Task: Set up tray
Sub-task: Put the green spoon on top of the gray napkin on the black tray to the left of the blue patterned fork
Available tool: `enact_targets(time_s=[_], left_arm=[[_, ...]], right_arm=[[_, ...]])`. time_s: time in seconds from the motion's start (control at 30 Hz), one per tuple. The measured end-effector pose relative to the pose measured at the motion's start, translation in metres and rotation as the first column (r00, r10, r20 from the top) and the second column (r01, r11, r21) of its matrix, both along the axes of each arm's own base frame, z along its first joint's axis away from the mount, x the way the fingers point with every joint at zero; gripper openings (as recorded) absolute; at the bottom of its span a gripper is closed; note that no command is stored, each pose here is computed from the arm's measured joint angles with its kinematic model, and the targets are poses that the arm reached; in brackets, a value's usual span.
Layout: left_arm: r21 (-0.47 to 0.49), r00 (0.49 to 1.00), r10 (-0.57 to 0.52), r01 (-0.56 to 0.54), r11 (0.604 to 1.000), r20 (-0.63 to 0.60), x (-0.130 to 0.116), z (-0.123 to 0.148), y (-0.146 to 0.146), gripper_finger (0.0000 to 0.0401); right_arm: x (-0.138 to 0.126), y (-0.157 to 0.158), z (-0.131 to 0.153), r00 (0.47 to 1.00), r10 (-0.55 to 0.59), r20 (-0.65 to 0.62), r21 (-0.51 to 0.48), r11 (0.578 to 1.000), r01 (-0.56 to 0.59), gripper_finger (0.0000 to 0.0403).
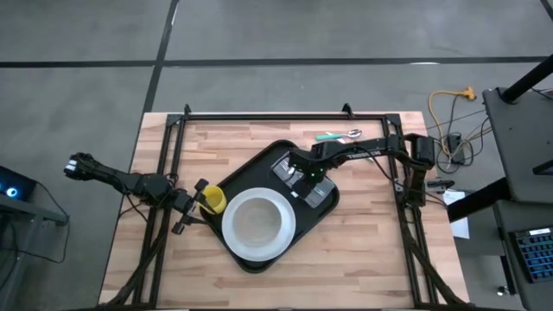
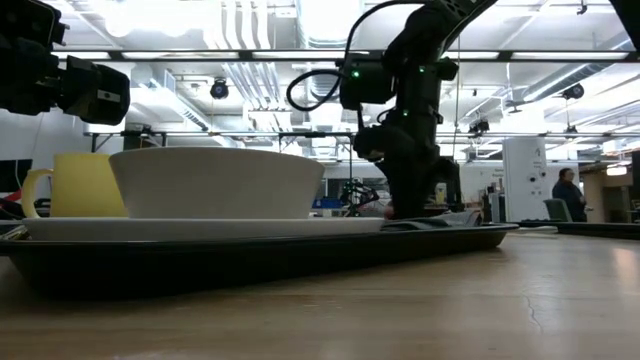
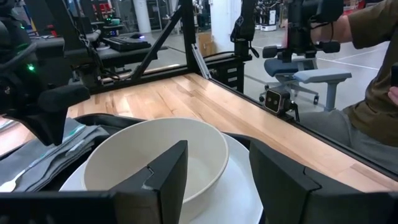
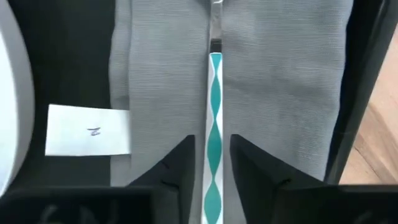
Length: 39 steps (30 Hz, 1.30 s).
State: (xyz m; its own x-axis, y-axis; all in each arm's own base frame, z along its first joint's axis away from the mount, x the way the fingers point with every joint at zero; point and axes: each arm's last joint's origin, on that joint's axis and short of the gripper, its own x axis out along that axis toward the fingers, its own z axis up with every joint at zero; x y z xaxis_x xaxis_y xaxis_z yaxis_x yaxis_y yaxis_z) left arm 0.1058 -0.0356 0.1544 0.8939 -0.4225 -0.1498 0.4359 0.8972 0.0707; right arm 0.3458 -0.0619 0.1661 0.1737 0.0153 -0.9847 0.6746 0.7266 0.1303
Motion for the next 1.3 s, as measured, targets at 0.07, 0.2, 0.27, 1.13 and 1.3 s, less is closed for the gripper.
enact_targets(time_s=[0.07,0.2,0.27,1.13,1.3], left_arm=[[0.0,1.0,0.0,0.0,1.0,0.0,0.0,0.0,0.0,0.0159],[0.0,1.0,0.001,-0.001,1.0,0.0,0.0,0.0,0.0,0.0159],[0.0,1.0,0.0,0.0,1.0,0.0,0.0,0.0,0.0,0.0159],[0.0,1.0,0.0,0.0,1.0,-0.002,0.0,0.0,0.0,0.0159],[0.0,1.0,0.0,0.0,1.0,-0.002,0.0,0.0,0.0,0.0159]], right_arm=[[0.001,0.0,0.003,1.0,0.001,-0.002,0.002,1.0,-0.001,0.0116],[0.002,0.0,0.012,1.0,0.01,-0.023,0.006,1.0,-0.01,0.0146],[0.002,0.0,0.019,0.999,0.017,-0.035,0.008,1.0,-0.017,0.0158],[-0.053,-0.047,0.096,0.998,0.059,-0.034,-0.136,0.989,-0.063,0.0183],[-0.07,-0.066,0.1,0.998,0.055,-0.03,-0.155,0.986,-0.059,0.0183]])
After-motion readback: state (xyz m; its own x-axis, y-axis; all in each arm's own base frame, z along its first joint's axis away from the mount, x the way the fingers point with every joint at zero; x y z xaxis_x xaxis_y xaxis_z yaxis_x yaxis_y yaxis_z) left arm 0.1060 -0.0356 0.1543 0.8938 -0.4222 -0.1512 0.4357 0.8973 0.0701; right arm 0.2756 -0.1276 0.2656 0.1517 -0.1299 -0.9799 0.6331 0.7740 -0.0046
